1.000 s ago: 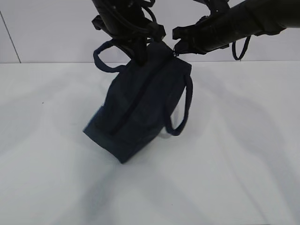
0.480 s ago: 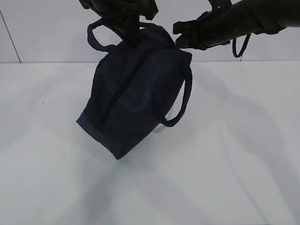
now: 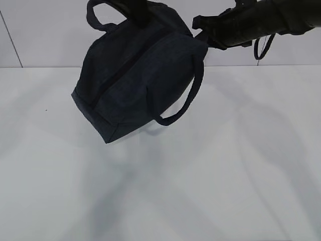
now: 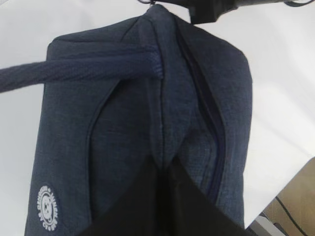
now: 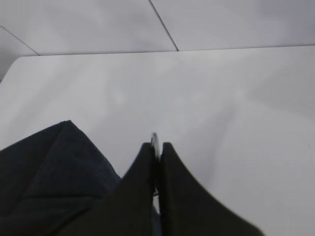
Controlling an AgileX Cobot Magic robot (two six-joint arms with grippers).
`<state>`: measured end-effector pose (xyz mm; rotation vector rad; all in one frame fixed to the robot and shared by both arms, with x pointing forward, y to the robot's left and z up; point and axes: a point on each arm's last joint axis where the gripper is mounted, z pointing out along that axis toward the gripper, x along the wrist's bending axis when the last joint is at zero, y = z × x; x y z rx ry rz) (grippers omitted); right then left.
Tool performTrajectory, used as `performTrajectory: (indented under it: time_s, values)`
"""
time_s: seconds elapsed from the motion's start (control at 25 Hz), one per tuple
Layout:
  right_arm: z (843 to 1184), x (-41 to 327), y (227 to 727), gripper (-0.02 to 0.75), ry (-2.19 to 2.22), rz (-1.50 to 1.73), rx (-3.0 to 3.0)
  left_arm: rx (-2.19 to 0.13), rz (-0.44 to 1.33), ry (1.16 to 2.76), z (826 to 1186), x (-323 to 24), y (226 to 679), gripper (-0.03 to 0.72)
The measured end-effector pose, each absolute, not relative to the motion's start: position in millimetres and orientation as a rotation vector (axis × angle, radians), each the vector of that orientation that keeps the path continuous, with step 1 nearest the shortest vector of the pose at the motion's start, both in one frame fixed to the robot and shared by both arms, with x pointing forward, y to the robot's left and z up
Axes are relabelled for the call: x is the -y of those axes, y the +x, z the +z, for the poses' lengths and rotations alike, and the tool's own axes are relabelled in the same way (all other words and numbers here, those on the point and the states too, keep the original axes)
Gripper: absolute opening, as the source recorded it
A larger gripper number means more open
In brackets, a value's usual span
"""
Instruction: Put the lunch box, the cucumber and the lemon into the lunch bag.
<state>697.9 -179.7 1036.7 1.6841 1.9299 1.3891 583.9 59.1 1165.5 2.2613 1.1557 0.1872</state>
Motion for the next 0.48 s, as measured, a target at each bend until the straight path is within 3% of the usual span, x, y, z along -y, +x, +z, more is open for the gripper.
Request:
performTrajectory:
  time_s: [0.48]
  values:
    - [1038.0,177.7,696.1,0.001,1.697,1.408,-1.952,-1.142,0.185,2.24,1174.7,-61.4,578.3,-0.007]
